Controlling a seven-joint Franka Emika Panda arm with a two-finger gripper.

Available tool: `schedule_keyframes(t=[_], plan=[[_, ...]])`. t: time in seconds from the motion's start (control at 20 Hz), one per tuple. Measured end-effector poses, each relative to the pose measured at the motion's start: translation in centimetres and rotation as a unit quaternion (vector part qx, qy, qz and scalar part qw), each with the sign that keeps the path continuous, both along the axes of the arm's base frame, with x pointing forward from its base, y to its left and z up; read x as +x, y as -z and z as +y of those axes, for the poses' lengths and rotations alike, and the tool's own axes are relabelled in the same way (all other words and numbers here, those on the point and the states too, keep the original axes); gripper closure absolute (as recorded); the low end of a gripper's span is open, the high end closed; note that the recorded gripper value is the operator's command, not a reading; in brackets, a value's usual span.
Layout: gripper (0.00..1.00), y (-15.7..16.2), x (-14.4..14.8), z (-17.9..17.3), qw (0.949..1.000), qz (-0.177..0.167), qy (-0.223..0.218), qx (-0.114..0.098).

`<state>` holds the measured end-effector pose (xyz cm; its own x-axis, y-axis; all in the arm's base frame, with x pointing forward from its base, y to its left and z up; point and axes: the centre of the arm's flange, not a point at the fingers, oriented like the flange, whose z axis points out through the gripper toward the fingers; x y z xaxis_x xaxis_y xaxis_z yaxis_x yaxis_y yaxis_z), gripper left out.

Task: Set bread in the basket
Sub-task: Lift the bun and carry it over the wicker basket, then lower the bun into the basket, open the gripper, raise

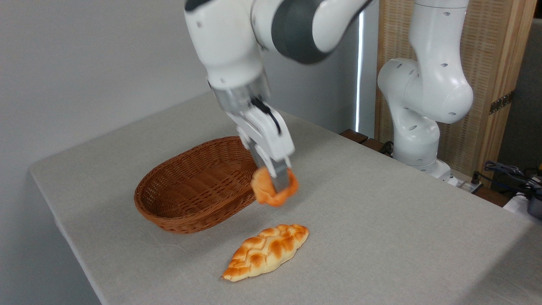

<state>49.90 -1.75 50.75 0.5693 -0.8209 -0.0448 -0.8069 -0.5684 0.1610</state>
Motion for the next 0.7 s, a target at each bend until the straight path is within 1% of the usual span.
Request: schedule_keyframes(t=[0.1,0.15,0.2,0.25,0.35,0.45,0.55,0.7], plan=[[0.14,-2.6,0.7,-1.4,0.9992,-0.026,-0.003,-0.028],[0.12,-3.6,0.9,-2.0,0.9987,-0.036,-0.006,-0.036],[0.07,-4.2,1.1,-2.9,0.9982,-0.044,-0.011,-0.040],[0.00,-4.4,1.4,-4.3,0.9974,-0.056,-0.019,-0.040],[0.00,-3.9,2.2,-8.1,0.9950,-0.078,-0.050,-0.036],[0.00,-2.5,2.8,-11.4,0.9927,-0.084,-0.080,-0.033],[0.00,-1.6,3.2,-12.3,0.9922,-0.079,-0.091,-0.031],[0.00,-1.2,3.5,-12.0,0.9920,-0.077,-0.096,-0.029]])
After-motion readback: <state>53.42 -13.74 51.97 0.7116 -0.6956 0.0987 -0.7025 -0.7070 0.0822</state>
